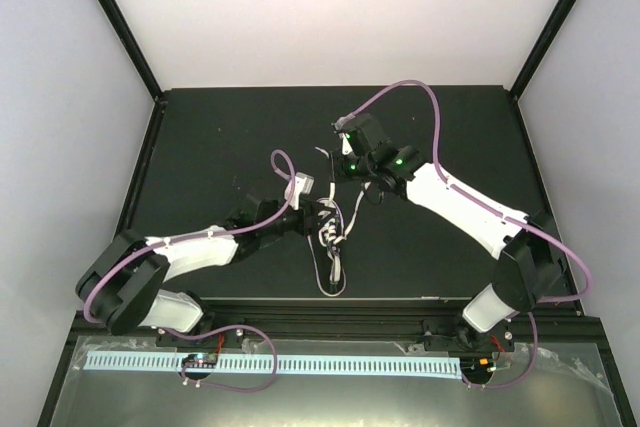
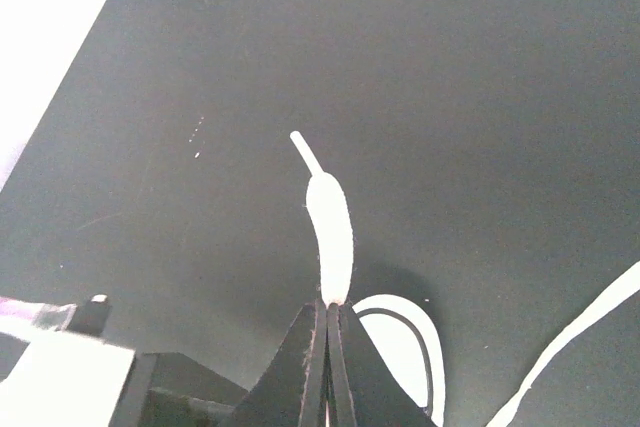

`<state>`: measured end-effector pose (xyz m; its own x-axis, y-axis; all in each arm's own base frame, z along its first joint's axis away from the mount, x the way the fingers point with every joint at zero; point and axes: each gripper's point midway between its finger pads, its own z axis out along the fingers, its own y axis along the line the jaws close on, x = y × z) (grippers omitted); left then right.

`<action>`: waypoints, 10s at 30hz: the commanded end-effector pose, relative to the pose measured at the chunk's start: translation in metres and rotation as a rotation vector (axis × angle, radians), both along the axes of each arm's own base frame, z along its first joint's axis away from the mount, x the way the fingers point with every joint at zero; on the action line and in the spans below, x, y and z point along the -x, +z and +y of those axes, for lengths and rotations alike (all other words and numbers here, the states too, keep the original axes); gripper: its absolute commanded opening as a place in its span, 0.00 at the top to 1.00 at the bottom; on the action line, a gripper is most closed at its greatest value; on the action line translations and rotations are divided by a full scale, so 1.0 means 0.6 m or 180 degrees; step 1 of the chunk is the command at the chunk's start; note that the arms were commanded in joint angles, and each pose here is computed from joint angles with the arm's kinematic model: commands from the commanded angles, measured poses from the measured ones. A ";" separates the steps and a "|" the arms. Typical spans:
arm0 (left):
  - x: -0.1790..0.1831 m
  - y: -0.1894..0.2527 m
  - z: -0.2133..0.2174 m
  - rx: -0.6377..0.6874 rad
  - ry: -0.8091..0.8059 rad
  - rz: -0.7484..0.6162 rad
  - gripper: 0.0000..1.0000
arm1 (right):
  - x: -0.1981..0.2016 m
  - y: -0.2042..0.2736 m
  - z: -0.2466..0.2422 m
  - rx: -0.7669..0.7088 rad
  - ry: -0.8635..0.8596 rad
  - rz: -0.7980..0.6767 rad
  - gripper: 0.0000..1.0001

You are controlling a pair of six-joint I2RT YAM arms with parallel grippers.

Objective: Tie the shoes

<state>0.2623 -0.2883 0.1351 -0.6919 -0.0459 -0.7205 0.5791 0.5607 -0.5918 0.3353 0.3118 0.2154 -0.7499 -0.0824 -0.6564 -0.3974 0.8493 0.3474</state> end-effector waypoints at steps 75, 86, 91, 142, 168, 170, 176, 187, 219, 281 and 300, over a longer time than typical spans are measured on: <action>0.041 -0.045 0.011 -0.0398 -0.0234 0.0314 0.98 | -0.071 -0.284 -0.163 0.0913 -0.0814 0.0940 0.98; 0.029 -0.059 -0.019 -0.0547 -0.0523 0.0326 0.92 | -0.033 -0.089 -0.100 -0.0160 -0.0193 0.0384 0.98; 0.029 -0.054 -0.028 -0.0461 -0.0591 0.0316 0.87 | -0.021 -0.021 -0.074 -0.0571 0.0024 0.0224 0.98; -0.026 -0.052 -0.048 -0.0567 -0.0410 0.0146 0.96 | -0.017 0.068 -0.005 -0.1199 0.0377 0.0275 0.98; 0.040 -0.059 0.009 -0.0362 -0.0297 0.0005 0.98 | -0.029 -0.107 0.137 -0.0370 0.0857 0.0983 0.26; 0.040 -0.056 0.012 -0.0329 -0.0264 -0.0014 0.98 | -0.035 -0.089 0.115 -0.0357 0.0779 0.0921 0.22; 0.044 -0.051 0.020 -0.0286 -0.0214 -0.0090 0.98 | -0.030 -0.073 0.006 -0.0440 0.0312 0.0921 0.21; 0.054 -0.053 0.030 -0.0277 -0.0221 -0.0206 0.98 | 0.103 -0.147 0.008 -0.0877 0.0461 0.1632 0.36; 0.052 -0.050 0.029 -0.0263 -0.0224 -0.0285 0.99 | 0.159 -0.204 0.086 -0.1115 0.0700 0.2188 0.51; 0.051 -0.071 0.022 -0.0311 -0.0270 -0.0148 0.98 | 0.145 -0.231 -0.053 -0.0309 0.0688 0.1279 0.55; 0.048 -0.066 0.024 -0.0297 -0.0224 -0.0157 0.98 | 0.108 -0.213 -0.084 -0.0265 0.0339 0.0836 0.99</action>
